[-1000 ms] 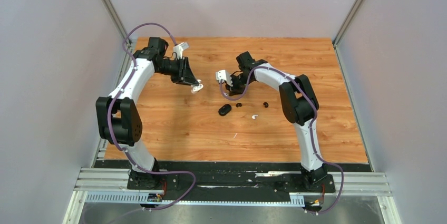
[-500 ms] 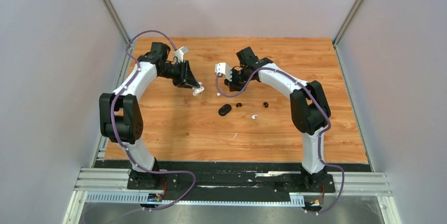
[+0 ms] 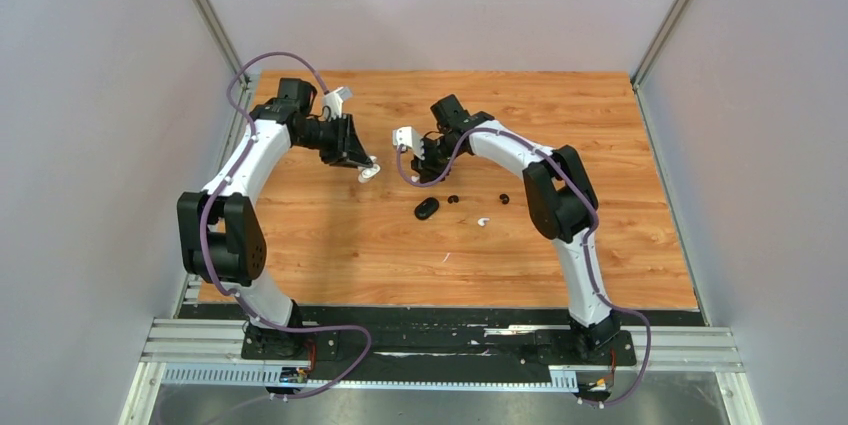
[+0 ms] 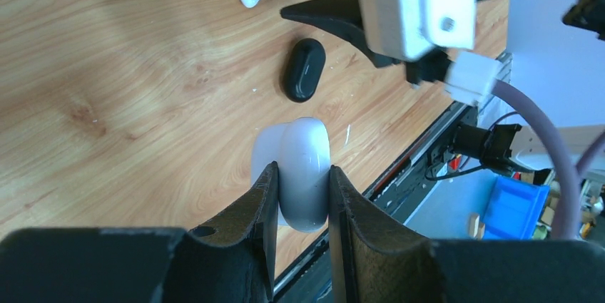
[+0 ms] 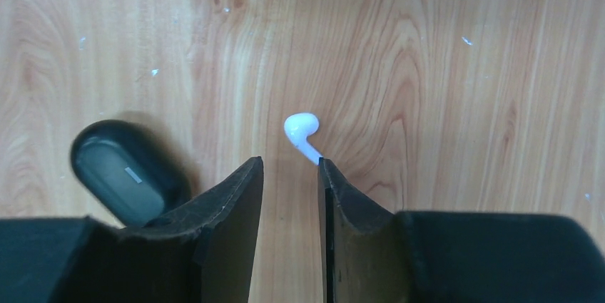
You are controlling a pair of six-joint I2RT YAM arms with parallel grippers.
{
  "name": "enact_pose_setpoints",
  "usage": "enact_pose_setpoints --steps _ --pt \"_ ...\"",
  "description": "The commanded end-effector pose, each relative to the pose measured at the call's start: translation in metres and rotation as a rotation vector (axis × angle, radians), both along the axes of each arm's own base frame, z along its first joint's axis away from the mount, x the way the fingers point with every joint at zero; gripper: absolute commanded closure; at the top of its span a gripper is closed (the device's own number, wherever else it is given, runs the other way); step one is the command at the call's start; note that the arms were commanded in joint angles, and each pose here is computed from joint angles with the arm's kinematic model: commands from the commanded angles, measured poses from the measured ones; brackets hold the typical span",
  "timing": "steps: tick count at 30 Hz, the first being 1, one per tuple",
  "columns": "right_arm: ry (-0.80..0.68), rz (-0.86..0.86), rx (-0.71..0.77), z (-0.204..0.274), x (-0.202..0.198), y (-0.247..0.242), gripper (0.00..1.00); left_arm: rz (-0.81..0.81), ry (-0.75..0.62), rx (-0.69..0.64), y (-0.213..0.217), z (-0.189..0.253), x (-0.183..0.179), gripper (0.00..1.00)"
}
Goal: Insert the wireless bluetooth earbuds into the charging case
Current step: Pick up the earbud from the center of the board.
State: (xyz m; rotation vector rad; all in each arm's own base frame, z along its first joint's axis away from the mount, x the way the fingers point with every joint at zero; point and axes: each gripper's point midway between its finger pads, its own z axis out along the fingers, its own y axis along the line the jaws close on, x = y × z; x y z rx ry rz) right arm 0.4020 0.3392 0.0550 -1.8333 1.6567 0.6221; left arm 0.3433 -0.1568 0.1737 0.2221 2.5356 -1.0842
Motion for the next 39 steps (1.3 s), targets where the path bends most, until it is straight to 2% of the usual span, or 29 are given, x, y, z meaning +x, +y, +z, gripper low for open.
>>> enact_pose_setpoints --steps 1,10,20,32,36,39 --pt "-0.038 0.048 0.050 0.011 0.013 0.019 0.66 -0.012 -0.064 0.016 0.007 0.018 -0.007 1.00" --pt "-0.038 0.038 0.018 -0.003 0.016 0.027 0.63 -0.010 -0.049 0.007 0.006 0.015 -0.001 1.00" --pt "0.026 -0.037 -0.026 -0.018 0.013 0.031 0.61 -0.009 -0.040 -0.002 0.006 0.013 0.000 1.00" --pt "0.058 -0.069 -0.069 -0.033 0.012 0.025 0.70 -0.010 -0.033 -0.009 0.005 0.012 -0.001 1.00" --pt "0.121 -0.078 -0.083 -0.038 0.005 0.025 0.71 -0.009 -0.028 -0.008 0.005 0.010 -0.001 1.00" --pt "0.199 -0.080 -0.114 -0.047 -0.005 0.022 0.77 -0.009 -0.020 -0.007 0.005 0.008 -0.002 1.00"
